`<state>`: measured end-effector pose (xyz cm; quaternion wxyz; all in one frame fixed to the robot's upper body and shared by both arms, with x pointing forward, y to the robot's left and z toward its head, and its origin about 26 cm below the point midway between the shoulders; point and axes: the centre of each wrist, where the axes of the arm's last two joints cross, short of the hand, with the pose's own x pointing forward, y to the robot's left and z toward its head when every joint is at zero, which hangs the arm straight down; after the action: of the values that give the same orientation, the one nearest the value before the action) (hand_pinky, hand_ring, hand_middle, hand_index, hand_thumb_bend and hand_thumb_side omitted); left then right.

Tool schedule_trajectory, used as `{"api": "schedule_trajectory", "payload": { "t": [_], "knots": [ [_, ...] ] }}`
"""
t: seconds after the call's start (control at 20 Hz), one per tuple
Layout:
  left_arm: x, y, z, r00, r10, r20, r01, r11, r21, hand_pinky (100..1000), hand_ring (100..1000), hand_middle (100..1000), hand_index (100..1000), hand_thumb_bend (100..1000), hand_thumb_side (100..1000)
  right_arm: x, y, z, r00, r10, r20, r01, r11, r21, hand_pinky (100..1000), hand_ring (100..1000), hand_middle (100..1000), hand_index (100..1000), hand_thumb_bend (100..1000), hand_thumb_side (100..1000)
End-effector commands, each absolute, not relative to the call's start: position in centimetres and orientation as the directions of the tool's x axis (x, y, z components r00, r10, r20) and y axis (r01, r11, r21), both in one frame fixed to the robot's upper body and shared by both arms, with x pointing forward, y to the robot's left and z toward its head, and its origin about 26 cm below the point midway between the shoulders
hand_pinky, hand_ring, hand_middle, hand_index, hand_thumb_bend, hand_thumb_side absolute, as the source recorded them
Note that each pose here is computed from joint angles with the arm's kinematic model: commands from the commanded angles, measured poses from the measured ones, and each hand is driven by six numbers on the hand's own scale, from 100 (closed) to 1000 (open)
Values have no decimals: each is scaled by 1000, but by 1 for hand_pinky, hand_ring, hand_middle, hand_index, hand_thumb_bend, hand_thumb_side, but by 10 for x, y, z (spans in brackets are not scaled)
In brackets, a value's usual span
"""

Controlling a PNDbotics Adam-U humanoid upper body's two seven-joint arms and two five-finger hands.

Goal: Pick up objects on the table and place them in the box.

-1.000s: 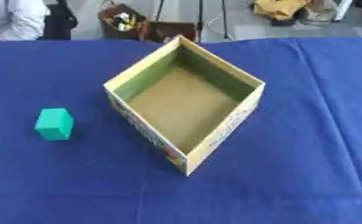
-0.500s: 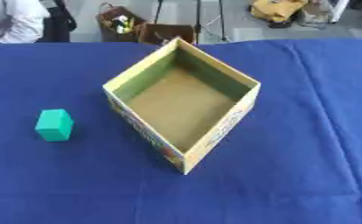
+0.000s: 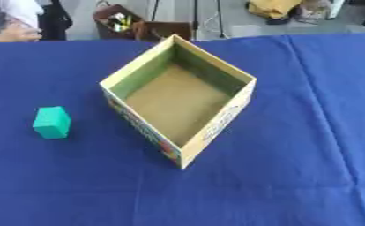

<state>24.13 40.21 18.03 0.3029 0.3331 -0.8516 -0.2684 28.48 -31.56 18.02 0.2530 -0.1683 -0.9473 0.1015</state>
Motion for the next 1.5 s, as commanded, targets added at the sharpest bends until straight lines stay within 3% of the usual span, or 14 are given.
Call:
{"api": "schedule_trajectory", "payload": {
  "t": [0.05, 0.35, 0.8, 1.5],
  "knots": [
    [245, 414, 196, -562, -792, 240, -359, 495, 791, 649, 662, 802, 935, 643, 1000, 283, -319, 189, -825, 380, 418, 271, 915, -297, 920, 900, 742, 856, 100, 834],
    [259, 448, 200, -497, -854, 156, -242, 309, 920, 700, 728, 838, 966, 645, 1000, 283, -319, 189, -824, 379, 420, 266, 915, -304, 921, 900, 742, 855, 100, 834],
    [280, 482, 225, -457, -889, -32, -151, 42, 988, 743, 798, 883, 1000, 673, 994, 283, -318, 188, -826, 373, 423, 252, 915, -316, 921, 899, 742, 855, 100, 834],
    [312, 499, 248, -456, -885, -96, -55, -80, 995, 747, 820, 895, 1000, 687, 962, 283, -315, 187, -824, 366, 433, 232, 914, -332, 924, 901, 742, 856, 100, 834]
  ]
}}
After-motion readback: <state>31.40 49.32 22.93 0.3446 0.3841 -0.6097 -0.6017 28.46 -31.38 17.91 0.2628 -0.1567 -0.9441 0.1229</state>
